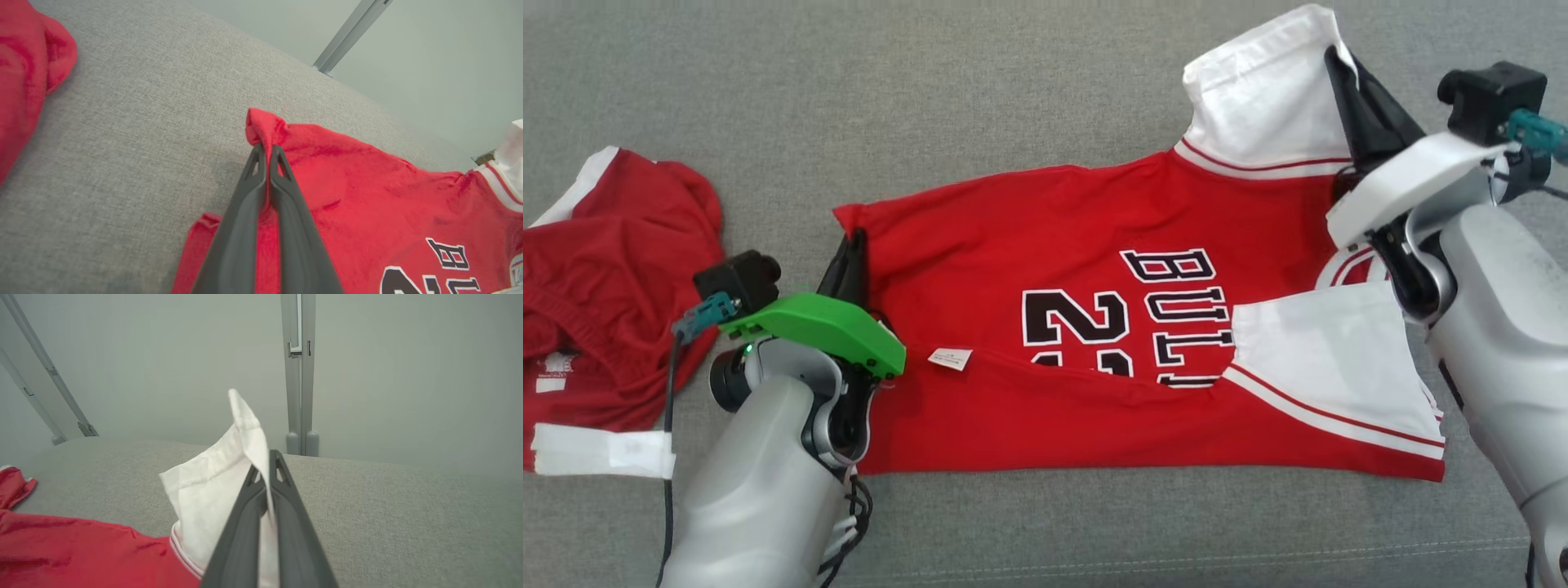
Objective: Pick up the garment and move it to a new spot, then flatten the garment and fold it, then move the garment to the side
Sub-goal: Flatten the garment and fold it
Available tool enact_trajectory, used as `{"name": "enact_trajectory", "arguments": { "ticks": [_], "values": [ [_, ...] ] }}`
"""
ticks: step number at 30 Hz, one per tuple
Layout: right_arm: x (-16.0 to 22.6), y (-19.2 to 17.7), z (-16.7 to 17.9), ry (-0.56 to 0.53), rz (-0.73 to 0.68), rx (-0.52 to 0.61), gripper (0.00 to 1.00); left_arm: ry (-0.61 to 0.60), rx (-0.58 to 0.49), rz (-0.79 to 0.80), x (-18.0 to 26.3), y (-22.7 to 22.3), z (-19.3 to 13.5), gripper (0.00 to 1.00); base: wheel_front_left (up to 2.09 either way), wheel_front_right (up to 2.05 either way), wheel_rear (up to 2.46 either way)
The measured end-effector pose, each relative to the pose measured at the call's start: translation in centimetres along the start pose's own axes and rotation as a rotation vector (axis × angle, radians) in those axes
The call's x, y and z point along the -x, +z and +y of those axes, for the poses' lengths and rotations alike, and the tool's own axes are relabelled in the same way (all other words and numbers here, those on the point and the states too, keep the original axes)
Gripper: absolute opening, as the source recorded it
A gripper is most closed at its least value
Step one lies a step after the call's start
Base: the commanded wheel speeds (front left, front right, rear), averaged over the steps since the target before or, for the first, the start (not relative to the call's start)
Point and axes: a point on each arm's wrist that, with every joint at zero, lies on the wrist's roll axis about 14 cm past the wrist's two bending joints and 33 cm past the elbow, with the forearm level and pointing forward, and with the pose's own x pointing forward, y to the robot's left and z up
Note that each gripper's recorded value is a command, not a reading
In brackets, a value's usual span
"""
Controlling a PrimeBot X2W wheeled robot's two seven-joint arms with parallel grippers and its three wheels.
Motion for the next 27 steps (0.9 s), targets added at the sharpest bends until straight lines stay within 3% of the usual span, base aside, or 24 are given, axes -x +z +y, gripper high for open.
{"name": "enact_trajectory", "arguments": {
  "ticks": [15,27],
  "values": [
    [11.2,-3.9,1.7,-0.034,0.064,-0.004,0.0,0.008,0.083,-0.001,5.1,-1.8,0.4,0.0,0.0,0.0,0.0],
    [15.4,-5.9,1.6,-0.051,0.122,0.052,0.01,0.02,0.088,0.04,7.0,-3.8,0.8,0.0,0.0,0.0,0.0]
  ]
}}
